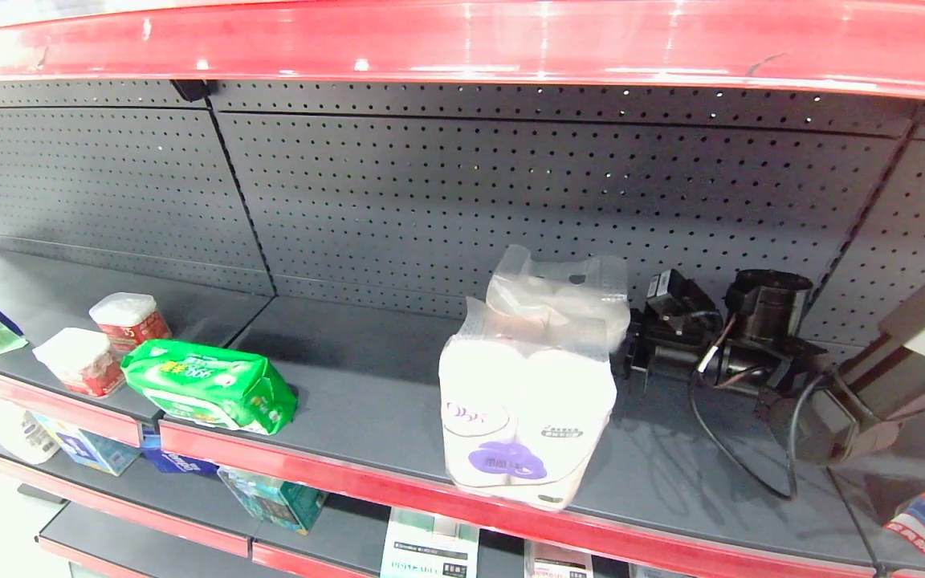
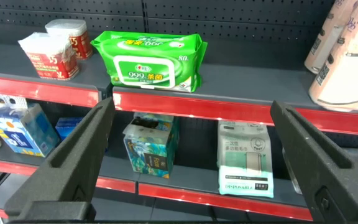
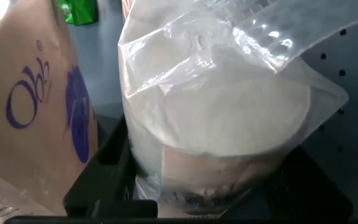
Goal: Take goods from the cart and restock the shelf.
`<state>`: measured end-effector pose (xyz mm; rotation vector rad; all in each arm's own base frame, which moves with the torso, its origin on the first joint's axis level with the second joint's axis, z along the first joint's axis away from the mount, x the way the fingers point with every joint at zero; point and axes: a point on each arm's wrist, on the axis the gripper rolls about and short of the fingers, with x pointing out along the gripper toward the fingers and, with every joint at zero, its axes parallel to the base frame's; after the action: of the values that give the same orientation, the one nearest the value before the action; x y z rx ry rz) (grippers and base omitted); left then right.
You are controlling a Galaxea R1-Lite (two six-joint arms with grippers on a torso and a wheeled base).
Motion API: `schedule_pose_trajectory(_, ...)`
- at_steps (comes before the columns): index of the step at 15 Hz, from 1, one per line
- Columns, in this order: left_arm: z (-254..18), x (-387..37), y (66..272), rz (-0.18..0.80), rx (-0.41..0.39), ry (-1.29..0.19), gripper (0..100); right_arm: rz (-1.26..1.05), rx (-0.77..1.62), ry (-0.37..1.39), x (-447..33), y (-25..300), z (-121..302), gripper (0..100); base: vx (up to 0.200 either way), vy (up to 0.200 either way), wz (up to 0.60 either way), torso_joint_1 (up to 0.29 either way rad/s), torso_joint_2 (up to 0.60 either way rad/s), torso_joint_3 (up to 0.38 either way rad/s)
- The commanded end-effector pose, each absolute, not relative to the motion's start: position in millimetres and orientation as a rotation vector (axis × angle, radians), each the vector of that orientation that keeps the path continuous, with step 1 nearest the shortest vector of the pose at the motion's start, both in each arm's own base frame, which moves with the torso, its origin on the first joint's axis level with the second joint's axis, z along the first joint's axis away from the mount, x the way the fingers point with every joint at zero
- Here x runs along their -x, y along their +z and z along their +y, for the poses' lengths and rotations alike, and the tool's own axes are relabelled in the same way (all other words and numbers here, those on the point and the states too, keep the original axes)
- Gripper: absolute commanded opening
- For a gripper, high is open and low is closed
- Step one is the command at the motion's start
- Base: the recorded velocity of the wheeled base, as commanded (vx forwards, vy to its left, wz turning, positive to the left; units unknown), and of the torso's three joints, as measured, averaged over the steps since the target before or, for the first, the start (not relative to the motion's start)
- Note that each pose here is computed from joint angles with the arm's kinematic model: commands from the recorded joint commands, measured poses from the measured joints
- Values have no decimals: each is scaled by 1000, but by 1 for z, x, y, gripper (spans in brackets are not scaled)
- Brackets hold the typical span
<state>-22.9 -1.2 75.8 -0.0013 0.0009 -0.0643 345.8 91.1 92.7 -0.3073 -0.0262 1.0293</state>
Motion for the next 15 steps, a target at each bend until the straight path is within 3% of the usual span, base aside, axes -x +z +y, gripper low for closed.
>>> schedule_pose_trajectory(1,-1,23,76,2,2,-64,100,-30,311,1025,-346,94,91,0,0,0,0,0,0,0)
schedule_pose_trajectory(9,-1,23,76,2,2,-64,100,-29,322,1019,-344,93,92,0,0,0,0,0,0,0)
schedule_pose_trajectory(10,-1,23,76,2,2,-64,100,-28,322,1016,-343,93,92,100,0,0,0,0,0,0)
schedule_pose_trajectory(15,-1,23,76,0,2,-64,100,-25,319,1007,-334,99,87,100,0,0,0,0,0,0)
